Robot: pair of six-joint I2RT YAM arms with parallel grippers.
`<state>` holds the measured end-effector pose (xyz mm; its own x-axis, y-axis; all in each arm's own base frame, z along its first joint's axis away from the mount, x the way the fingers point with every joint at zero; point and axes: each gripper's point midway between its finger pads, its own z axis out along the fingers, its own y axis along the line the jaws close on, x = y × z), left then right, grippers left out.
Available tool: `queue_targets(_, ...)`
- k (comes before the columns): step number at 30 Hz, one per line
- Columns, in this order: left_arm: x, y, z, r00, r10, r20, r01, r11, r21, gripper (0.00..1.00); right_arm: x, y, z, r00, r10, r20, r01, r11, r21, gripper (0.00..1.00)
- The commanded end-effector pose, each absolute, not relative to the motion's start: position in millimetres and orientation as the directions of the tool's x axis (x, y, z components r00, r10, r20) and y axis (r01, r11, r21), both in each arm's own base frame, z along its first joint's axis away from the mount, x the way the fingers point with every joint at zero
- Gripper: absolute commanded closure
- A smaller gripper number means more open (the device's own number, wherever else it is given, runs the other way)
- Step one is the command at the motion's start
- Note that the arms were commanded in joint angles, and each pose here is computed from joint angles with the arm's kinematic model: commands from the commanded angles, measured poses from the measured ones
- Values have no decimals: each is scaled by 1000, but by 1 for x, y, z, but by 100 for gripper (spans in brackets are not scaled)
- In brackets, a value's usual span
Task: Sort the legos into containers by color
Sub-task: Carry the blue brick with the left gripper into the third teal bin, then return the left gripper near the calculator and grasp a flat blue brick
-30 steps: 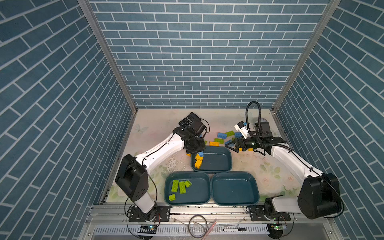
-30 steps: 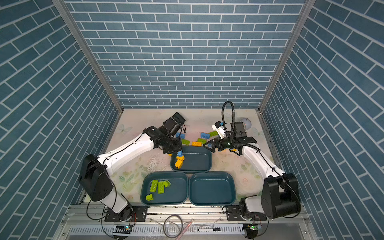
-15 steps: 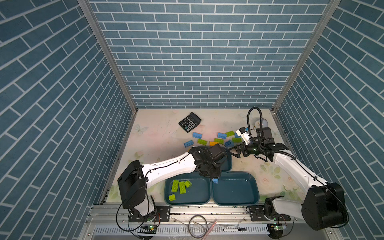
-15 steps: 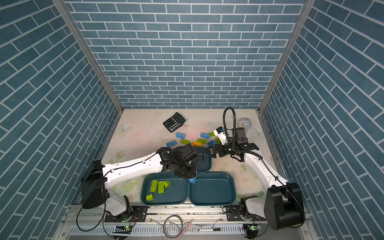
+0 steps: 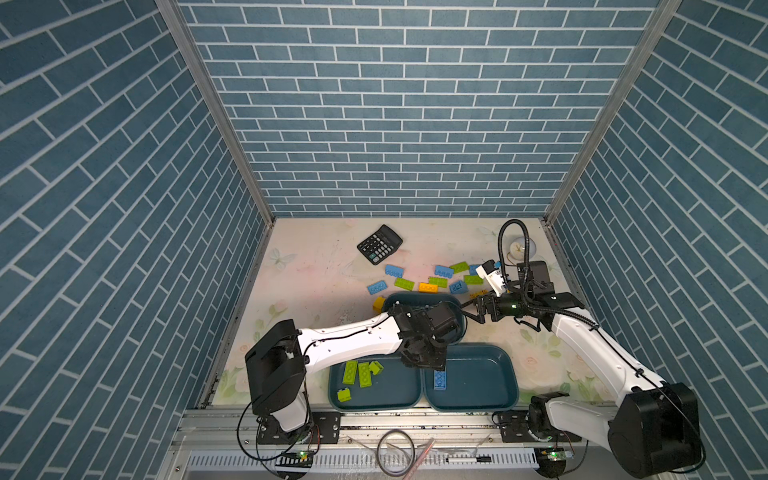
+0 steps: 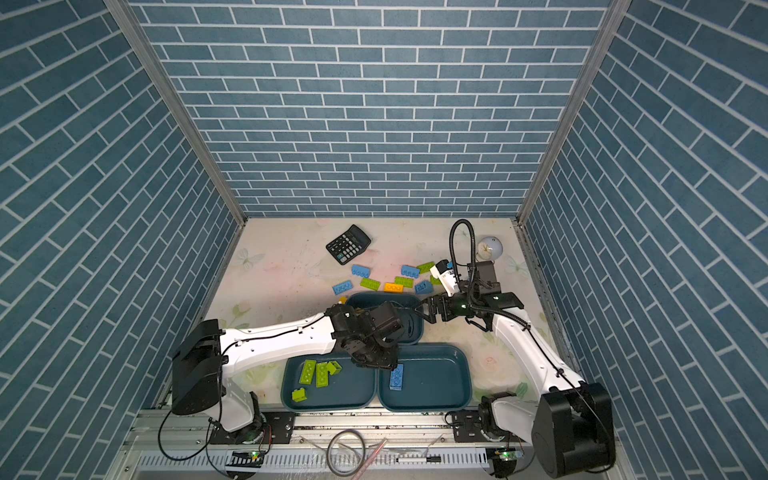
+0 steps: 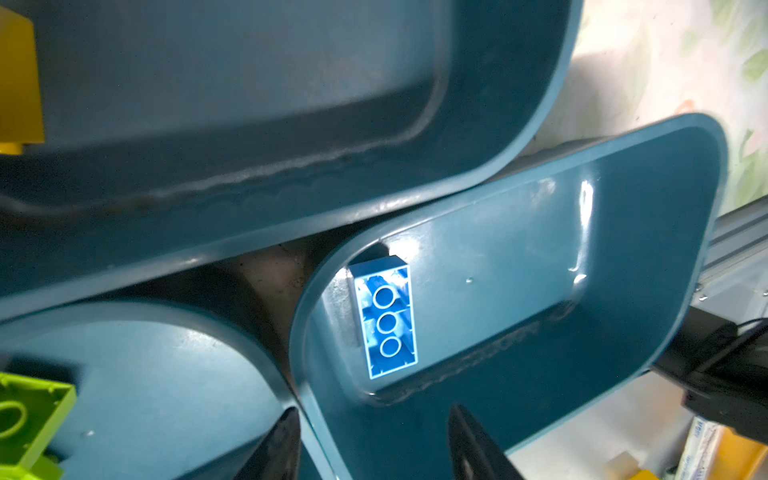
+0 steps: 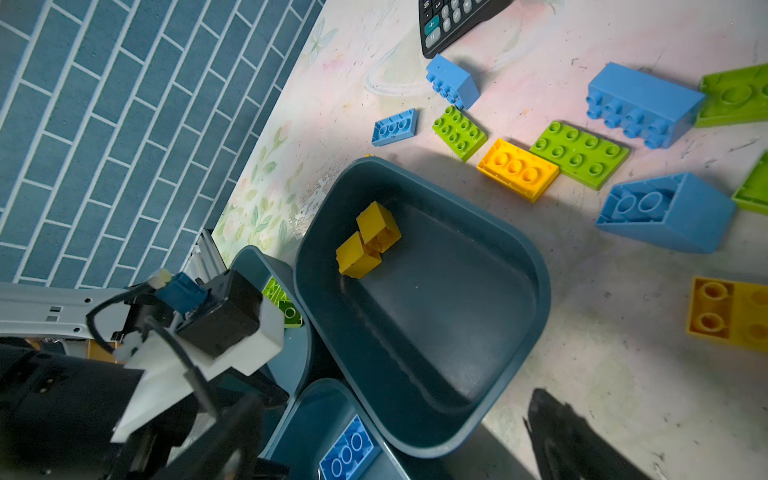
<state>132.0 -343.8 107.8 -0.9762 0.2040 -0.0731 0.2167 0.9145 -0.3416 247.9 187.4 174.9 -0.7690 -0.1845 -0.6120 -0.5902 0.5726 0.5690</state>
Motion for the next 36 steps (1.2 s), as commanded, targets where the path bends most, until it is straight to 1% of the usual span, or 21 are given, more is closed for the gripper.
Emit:
queue_targets(1, 154, -323, 131, -976, 185, -112, 211, 928, -307, 37, 246, 184, 178, -752, -193, -630, -608, 573, 550, 1)
queue_targets(5, 189, -302, 152, -968, 191, -164, 231, 932, -280, 34, 253, 186, 183, -744, -186, -642, -616, 565, 549, 1)
queue_targets(11, 264, -245, 166, -933, 270, -237, 309, 940, -145, 32, 266, 190, 192, -731, -189, -656, -631, 553, 544, 1)
queue_targets(15, 312, -217, 162, -885, 383, -266, 410, 911, -53, 30, 274, 194, 196, -726, -196, -659, -641, 540, 545, 1)
queue_targets(19, 356, -200, 148, -859, 438, -264, 454, 891, 1, 30, 283, 197, 197, -728, -202, -655, -644, 530, 552, 1)
queue_targets(22, 376, -194, 130, -837, 496, -231, 503, 864, 32, 30, 287, 198, 197, -730, -206, -652, -644, 529, 553, 1)
queue_targets(26, 390, -187, 104, -805, 570, -164, 568, 821, 63, 29, 288, 198, 194, -737, -214, -641, -639, 530, 557, 1)
queue_targets(28, 398, -184, 94, -791, 591, -154, 587, 806, 75, 29, 288, 198, 192, -741, -214, -636, -636, 530, 562, 1)
queue_targets(31, 405, -186, 79, -775, 615, -143, 614, 787, 59, 29, 289, 199, 189, -748, -211, -629, -628, 529, 570, 1)
queue_targets(36, 413, -179, 54, -763, 642, -83, 636, 767, 81, 30, 290, 199, 185, -756, -213, -618, -621, 531, 577, 1)
